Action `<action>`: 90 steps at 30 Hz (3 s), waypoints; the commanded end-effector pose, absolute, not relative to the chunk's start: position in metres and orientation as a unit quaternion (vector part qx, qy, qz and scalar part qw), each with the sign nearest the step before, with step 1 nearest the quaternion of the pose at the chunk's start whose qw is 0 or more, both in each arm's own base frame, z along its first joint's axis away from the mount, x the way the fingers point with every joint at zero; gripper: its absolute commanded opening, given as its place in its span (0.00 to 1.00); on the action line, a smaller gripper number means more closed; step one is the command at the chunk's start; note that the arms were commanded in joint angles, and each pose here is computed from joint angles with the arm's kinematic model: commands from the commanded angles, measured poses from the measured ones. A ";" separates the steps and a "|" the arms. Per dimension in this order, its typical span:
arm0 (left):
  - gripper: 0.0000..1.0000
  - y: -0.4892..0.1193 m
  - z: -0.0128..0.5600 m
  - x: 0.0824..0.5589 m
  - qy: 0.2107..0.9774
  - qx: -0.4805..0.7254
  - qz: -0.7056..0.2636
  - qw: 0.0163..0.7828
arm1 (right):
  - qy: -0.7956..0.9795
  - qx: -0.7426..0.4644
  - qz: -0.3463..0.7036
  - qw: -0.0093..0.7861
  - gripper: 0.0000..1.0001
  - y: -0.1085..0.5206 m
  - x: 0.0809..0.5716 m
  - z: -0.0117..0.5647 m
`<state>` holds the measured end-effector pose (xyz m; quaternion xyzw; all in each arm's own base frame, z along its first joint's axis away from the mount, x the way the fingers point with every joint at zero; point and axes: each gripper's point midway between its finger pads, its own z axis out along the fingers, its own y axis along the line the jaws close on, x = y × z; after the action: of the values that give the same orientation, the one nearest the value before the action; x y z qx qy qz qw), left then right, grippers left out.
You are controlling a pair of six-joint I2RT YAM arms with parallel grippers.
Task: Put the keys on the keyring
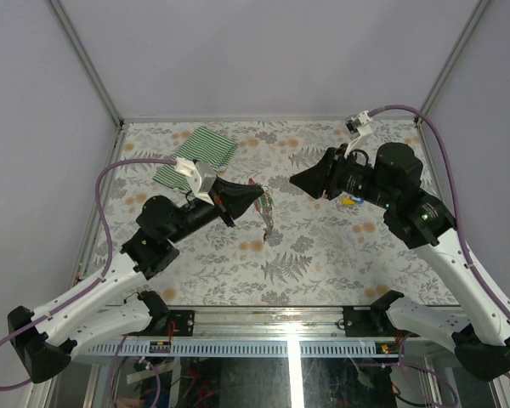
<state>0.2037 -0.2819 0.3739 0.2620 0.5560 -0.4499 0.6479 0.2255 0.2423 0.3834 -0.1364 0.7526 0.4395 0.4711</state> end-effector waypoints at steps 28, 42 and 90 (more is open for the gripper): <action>0.00 -0.269 0.429 0.172 0.454 0.271 -0.495 0.690 | 0.656 -0.183 0.605 0.413 0.42 0.291 0.184 0.397; 0.00 -0.271 0.430 0.171 0.453 0.275 -0.496 0.687 | 0.620 -0.208 0.624 0.428 0.42 0.289 0.171 0.417; 0.00 -0.269 0.433 0.172 0.451 0.276 -0.492 0.692 | 0.652 -0.207 0.609 0.402 0.00 0.293 0.176 0.394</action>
<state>0.1782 -0.2800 0.3988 0.2878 0.4996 -0.4867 0.6563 0.1805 0.2976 0.3813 -0.1993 0.6663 0.6102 0.3795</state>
